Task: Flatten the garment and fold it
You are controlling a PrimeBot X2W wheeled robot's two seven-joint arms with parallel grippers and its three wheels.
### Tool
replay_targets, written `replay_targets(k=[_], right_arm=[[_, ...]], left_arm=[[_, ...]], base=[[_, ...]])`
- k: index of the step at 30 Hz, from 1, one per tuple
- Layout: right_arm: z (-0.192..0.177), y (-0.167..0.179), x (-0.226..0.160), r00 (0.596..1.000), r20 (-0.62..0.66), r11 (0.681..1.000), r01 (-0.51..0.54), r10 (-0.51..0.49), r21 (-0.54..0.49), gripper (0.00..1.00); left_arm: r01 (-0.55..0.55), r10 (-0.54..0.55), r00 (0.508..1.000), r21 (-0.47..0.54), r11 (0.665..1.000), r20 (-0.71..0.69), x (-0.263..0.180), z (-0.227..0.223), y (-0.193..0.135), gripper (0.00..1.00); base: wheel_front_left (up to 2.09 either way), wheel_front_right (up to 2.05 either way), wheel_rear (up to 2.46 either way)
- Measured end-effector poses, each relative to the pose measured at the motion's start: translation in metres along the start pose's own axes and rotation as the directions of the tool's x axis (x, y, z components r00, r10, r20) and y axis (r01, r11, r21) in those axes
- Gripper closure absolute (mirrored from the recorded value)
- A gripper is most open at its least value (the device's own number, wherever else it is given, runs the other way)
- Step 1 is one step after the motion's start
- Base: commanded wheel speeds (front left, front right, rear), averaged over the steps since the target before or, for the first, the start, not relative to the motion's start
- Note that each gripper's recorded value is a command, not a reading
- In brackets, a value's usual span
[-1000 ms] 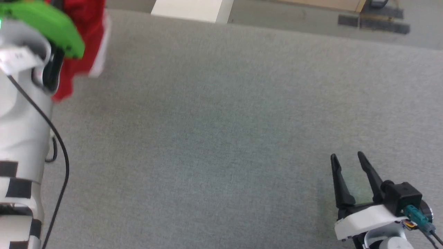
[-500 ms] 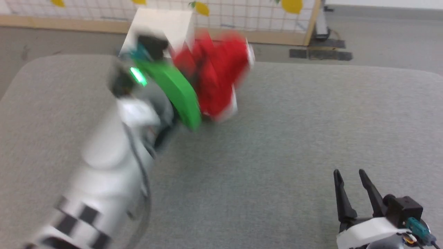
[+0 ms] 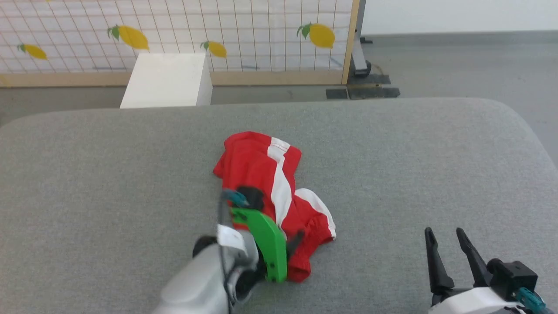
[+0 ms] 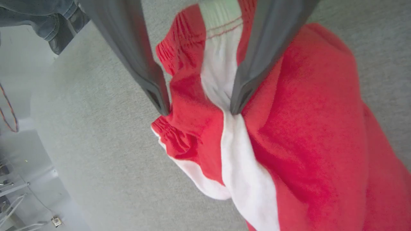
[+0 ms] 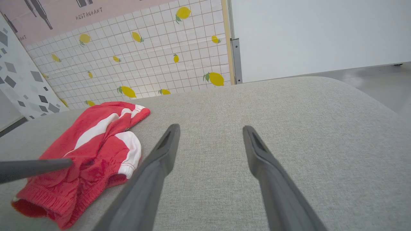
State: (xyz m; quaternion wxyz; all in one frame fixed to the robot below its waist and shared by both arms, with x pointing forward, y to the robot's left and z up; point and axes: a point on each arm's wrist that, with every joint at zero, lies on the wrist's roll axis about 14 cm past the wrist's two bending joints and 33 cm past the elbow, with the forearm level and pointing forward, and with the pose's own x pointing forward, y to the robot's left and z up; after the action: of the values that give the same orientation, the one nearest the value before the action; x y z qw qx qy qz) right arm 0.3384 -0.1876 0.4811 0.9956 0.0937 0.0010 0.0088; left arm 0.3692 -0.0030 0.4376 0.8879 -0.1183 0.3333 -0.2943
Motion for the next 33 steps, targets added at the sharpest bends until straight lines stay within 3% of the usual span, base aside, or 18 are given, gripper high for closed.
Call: replay_targets(k=[3, 6, 9, 12, 14, 17, 23, 24, 30, 33], right_arm=[[0.003, -0.004, -0.004, 1.0, 0.011, 1.0, 0.013, -0.013, 0.001, 0.0], [0.003, -0.001, -0.004, 1.0, 0.01, 1.0, 0.002, -0.002, 0.004, 0.0], [0.004, 0.005, -0.001, 1.0, 0.015, 1.0, -0.018, 0.018, 0.006, 0.0], [0.005, 0.012, 0.001, 0.999, 0.016, 0.999, -0.039, 0.039, 0.006, 0.0], [0.005, 0.017, 0.003, 0.998, 0.016, 0.998, -0.055, 0.055, 0.006, 0.0], [0.004, 0.024, 0.005, 0.997, 0.014, 0.997, -0.077, 0.076, 0.006, 0.0], [0.0, 0.034, 0.008, 0.994, 0.0, 0.994, -0.109, 0.109, 0.004, 0.0], [-0.004, 0.036, 0.008, 0.993, -0.014, 0.993, -0.115, 0.115, 0.004, 0.0], [-0.015, 0.052, 0.008, 0.983, -0.075, 0.986, -0.168, 0.166, -0.017, 0.0], [-0.023, 0.081, 0.01, 0.957, -0.145, 0.965, -0.259, 0.252, -0.032, 0.0]], left_arm=[[0.012, 0.0, 0.984, -0.065, 0.998, 0.179, -0.014, 0.045, 0.001, 0.0], [0.005, 0.044, 0.92, -0.123, 0.992, 0.388, -0.041, 0.095, 0.017, 0.0], [-0.064, 0.124, 0.803, -0.123, 0.99, 0.582, -0.084, 0.138, 0.046, 0.0], [-0.224, 0.195, 0.649, -0.06, 0.973, 0.735, -0.132, 0.165, 0.076, 0.0], [-0.346, 0.245, 0.559, -0.045, 0.937, 0.792, -0.162, 0.165, 0.097, 0.0], [-0.47, 0.312, 0.494, -0.052, 0.881, 0.811, -0.189, 0.151, 0.119, 0.0], [-0.573, 0.399, 0.415, -0.105, 0.813, 0.818, -0.222, 0.116, 0.129, 0.0], [-0.582, 0.457, 0.415, -0.157, 0.798, 0.787, -0.224, 0.088, 0.133, 0.0], [-0.575, 0.526, 0.432, -0.226, 0.786, 0.733, -0.22, 0.049, 0.133, 0.0], [-0.571, 0.538, 0.429, -0.244, 0.784, 0.725, -0.22, 0.043, 0.134, 0.0]], base=[[0.0, 0.0, 0.0], [0.0, 0.0, 0.0], [0.0, 0.0, 0.0], [0.0, 0.0, 0.0], [0.0, 0.0, 0.0], [0.0, 0.0, 0.0], [0.0, 0.0, 0.0], [0.0, 0.0, 0.0], [0.0, 0.0, 0.0], [0.0, 0.0, 0.0]])
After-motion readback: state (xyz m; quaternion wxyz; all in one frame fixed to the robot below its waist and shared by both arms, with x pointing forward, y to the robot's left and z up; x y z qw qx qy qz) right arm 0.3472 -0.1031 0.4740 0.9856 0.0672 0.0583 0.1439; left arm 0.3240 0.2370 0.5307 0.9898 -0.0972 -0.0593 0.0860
